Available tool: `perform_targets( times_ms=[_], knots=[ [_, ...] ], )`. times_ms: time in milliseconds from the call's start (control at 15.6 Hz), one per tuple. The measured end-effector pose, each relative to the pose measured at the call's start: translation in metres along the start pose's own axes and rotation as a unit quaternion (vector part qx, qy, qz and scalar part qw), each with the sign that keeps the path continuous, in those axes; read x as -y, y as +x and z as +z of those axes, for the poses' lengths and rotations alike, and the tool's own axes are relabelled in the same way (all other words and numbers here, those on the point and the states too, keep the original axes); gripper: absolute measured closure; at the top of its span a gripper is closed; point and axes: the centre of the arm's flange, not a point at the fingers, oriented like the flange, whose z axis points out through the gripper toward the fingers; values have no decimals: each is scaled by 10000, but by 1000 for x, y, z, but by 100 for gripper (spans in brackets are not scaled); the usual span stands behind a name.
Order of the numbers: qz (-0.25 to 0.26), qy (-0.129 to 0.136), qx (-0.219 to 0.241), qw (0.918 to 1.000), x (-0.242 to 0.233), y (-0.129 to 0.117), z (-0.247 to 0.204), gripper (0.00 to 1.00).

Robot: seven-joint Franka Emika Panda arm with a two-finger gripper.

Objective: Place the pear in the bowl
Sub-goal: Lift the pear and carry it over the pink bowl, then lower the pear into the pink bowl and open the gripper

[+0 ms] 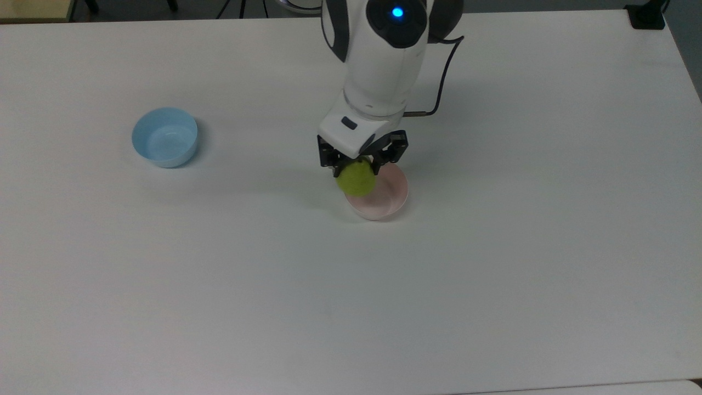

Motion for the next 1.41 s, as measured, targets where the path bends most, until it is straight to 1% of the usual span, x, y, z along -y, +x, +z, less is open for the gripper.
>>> perform_targets(
  times_ms=[193, 386, 643, 900, 1092, 1157, 1414],
  knots=[
    [-39, 77, -29, 10000, 20, -1, 1, 31],
    [46, 175, -226, 9996, 33, 5, 11, 31],
    [56, 177, -183, 9997, 37, 9, 35, 31],
    [54, 171, -134, 9997, 38, 9, 43, 30],
    [63, 170, -126, 9998, 38, 9, 44, 6],
    [65, 170, -133, 9997, 38, 9, 43, 0],
    [111, 185, -259, 9994, 32, 11, 27, 0]
  ],
)
